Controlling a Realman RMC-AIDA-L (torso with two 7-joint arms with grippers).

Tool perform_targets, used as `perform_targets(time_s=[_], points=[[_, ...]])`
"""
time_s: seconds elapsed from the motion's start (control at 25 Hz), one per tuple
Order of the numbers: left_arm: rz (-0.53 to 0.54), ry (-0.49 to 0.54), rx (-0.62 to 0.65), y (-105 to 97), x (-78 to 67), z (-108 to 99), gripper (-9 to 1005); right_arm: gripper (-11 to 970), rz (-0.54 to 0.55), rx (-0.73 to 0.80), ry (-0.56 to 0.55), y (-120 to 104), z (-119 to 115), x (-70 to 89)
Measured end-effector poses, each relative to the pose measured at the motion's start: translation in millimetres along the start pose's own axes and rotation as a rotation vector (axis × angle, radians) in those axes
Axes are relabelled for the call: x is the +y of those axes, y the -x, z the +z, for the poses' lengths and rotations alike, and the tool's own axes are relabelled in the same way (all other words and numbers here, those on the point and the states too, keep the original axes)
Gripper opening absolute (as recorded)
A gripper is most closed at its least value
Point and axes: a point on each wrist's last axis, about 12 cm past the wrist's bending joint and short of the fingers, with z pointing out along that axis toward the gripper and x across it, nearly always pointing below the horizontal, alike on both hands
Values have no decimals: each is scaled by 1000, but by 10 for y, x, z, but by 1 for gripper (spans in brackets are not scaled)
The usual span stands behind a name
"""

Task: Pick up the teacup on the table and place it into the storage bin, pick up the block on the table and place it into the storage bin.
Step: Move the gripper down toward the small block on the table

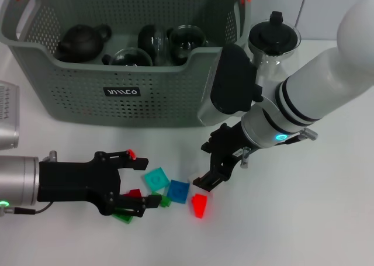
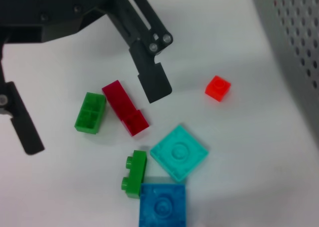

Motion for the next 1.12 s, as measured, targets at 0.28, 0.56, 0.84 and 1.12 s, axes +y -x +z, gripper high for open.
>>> perform_targets(time_s=[0.28,0.56,0.84,1.12], points=[[-1,0,-1,-1,1,-2,878,795,-16,4,-4,22,47,18],[-1,1,0,-1,3,-2,878,627,-39,10,13,36,77,57],[0,2,0,-2,3,-2,878,551,-39,10,-2,20,101,36],[-2,3,-1,-7,-1,2,878,551,-49,10,13,20,156,63]])
